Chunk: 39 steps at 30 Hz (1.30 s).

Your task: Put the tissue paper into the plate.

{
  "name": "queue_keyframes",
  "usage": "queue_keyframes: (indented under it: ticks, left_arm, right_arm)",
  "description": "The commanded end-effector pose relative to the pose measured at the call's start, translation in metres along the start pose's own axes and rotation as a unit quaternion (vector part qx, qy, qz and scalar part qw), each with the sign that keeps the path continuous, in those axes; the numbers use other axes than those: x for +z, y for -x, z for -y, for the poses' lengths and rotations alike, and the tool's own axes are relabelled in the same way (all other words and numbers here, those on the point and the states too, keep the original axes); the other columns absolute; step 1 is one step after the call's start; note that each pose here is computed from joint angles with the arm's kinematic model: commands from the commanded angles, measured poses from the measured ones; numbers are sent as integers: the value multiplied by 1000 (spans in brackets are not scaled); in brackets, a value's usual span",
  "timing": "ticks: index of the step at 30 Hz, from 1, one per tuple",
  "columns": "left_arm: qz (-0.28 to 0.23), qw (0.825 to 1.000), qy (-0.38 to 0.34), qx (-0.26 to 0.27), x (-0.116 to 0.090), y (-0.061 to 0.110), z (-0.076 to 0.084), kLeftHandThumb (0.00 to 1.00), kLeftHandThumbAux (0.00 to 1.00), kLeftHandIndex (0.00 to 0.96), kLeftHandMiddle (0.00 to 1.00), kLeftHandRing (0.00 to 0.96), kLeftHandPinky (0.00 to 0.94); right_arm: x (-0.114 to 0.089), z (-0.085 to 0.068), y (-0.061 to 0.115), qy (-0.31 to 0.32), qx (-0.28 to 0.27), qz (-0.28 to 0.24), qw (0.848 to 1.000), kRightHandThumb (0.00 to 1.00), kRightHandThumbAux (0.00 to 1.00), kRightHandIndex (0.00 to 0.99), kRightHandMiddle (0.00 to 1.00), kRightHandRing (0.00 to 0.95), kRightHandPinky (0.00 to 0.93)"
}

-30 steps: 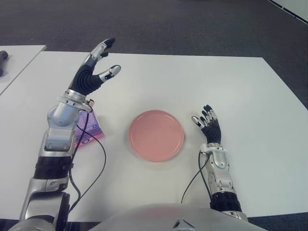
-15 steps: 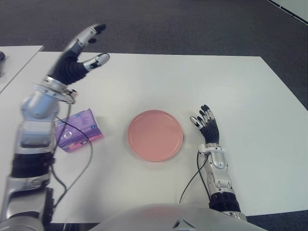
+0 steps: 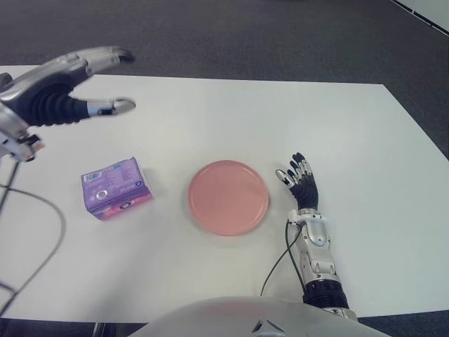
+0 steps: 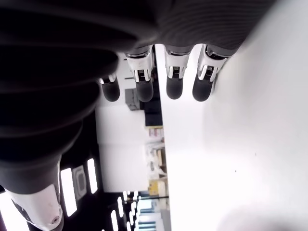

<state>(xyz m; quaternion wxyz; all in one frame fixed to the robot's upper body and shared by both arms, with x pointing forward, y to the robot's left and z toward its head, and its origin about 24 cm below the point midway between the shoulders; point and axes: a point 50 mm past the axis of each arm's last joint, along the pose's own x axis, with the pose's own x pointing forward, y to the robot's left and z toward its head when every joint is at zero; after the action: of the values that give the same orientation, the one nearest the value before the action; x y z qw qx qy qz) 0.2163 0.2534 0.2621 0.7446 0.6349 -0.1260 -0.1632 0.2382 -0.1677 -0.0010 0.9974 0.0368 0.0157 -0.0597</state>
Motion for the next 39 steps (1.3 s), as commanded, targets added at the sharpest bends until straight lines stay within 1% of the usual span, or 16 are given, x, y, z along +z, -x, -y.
queue_keyframes:
  ticks: [1,4,6,9,12,15,18,22,25,30,34,39]
  left_arm:
    - [-20,997,-34,-65,-6,5,10,133,221,0,0,0,0]
    - [-38,991,-71,-104,-15,8,20,127,223,0,0,0,0]
    - [-47,986,-88,-134,-16,10,23,124,218,0,0,0,0]
    - [-69,975,-109,-182,-22,17,36,127,202,0,0,0,0]
    - [-82,966,-125,-213,-21,21,40,127,181,0,0,0,0]
    - [-109,950,-144,-256,-30,35,61,127,163,0,0,0,0]
    - [-123,941,-160,-271,-33,42,74,127,154,0,0,0,0]
    - [-132,934,-182,-280,-35,45,84,127,146,0,0,0,0]
    - [-124,925,-204,-294,-31,44,87,118,141,0,0,0,0]
    - [-116,918,-222,-307,-27,43,91,101,132,0,0,0,0]
    - [-117,906,-235,-331,-25,41,98,88,126,0,0,0,0]
    - [-116,904,-238,-336,-25,40,103,71,126,0,0,0,0]
  right_arm:
    - [-11,0,5,-9,0,-26,1000,127,733,0,0,1,37]
    - [-14,0,5,-14,1,-28,1000,127,736,0,2,1,33]
    - [-16,1,4,-14,1,-29,999,127,735,0,3,0,27]
    - [-17,2,4,-14,2,-26,1000,127,737,0,6,3,32]
    - [-17,3,4,-14,2,-22,1000,128,740,0,9,7,42]
    - [-18,5,3,-14,2,-20,1000,128,740,0,11,9,48]
    - [-18,6,2,-14,2,-19,1000,128,741,0,11,10,50]
    - [-18,7,1,-14,3,-19,1000,129,741,0,11,10,50]
    - [-18,8,1,-14,3,-19,1000,129,741,0,11,10,50]
    - [-18,8,0,-14,3,-19,1000,129,741,0,11,10,50]
    - [-18,8,0,-15,3,-18,1000,129,741,0,11,10,50]
    - [-18,9,-1,-15,3,-18,1000,129,741,0,11,10,50]
